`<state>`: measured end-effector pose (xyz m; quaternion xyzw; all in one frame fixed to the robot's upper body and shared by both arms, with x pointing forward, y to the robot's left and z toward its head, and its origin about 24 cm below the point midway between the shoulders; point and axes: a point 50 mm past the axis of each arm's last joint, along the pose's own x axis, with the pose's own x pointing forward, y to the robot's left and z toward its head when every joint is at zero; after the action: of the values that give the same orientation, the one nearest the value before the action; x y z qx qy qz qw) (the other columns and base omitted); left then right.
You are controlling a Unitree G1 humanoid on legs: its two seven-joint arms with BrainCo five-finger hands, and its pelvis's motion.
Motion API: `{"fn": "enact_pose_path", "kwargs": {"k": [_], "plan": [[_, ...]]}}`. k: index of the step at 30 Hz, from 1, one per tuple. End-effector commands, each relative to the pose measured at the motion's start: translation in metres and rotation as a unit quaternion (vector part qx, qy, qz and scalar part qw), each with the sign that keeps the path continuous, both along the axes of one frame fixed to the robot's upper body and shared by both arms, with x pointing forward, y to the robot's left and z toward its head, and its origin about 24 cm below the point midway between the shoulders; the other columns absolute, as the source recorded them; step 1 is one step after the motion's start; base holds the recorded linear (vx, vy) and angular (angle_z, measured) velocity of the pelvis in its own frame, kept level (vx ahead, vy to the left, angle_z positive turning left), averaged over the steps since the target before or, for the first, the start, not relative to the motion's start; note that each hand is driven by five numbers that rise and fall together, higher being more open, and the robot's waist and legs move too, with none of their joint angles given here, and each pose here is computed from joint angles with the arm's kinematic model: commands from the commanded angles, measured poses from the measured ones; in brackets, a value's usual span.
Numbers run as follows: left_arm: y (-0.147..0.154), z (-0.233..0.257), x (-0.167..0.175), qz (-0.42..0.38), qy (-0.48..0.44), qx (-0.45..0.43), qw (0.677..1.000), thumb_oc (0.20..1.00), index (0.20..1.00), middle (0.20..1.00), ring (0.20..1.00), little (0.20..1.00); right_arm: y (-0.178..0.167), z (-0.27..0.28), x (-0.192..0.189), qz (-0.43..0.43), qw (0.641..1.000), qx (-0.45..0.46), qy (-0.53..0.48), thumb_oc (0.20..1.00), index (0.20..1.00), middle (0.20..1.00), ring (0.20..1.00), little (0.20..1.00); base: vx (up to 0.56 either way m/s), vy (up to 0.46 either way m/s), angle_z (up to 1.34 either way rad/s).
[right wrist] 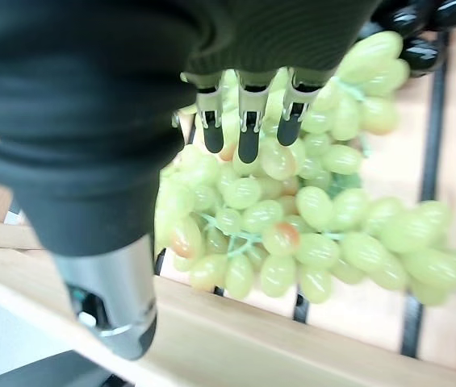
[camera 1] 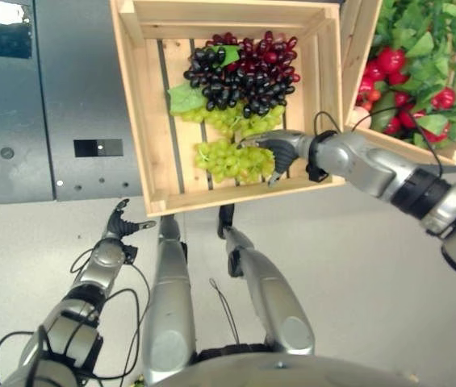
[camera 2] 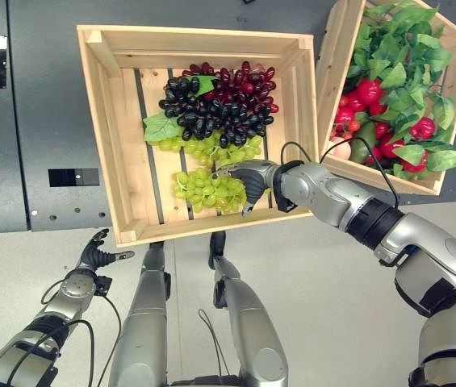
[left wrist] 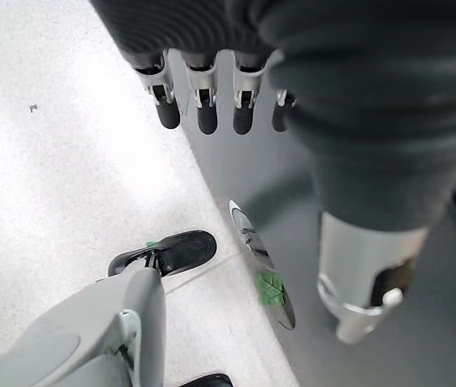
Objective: Pick up the fruits from the basket on one side to the basket on the other side
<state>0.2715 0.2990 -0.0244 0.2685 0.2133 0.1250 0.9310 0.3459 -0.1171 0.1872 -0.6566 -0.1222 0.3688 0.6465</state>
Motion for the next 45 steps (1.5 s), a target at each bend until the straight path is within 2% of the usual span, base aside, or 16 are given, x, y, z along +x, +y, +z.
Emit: {"fn": "enact_pose_path", "kwargs": {"k": [1,10,23,29,45], "plan": [[0.018,0.008,-0.011,0.019,-0.021,0.004,1.0,1.0,1.0,1.0,1.0,1.0,-0.007,0.009,-0.011,0.013,1.0,0.017,0.005,1.0,1.0,1.0,1.0,1.0,0.0,0.0,0.0],[0.02,0.009,-0.013,0.02,-0.021,0.008,1.0,1.0,1.0,1.0,1.0,1.0,-0.005,0.012,-0.016,0.02,0.999,0.035,0.002,1.0,1.0,1.0,1.0,1.0,0.0,0.0,0.0],[0.01,0.007,-0.005,0.015,-0.018,0.009,1.0,1.0,1.0,1.0,1.0,1.0,0.022,0.004,0.002,0.011,0.996,0.091,-0.019,1.0,1.0,1.0,1.0,1.0,0.0,0.0,0.0],[0.005,0.006,-0.001,0.011,-0.018,0.008,1.0,1.0,1.0,1.0,1.0,1.0,0.036,0.003,0.009,0.009,0.995,0.093,-0.039,1.0,1.0,1.0,1.0,1.0,0.0,0.0,0.0],[0.002,0.005,0.003,0.012,-0.013,0.014,1.0,1.0,1.0,1.0,1.0,1.0,0.048,0.003,0.018,-0.001,0.992,0.113,-0.052,1.0,1.0,1.0,1.0,1.0,0.0,0.0,0.0]]}}
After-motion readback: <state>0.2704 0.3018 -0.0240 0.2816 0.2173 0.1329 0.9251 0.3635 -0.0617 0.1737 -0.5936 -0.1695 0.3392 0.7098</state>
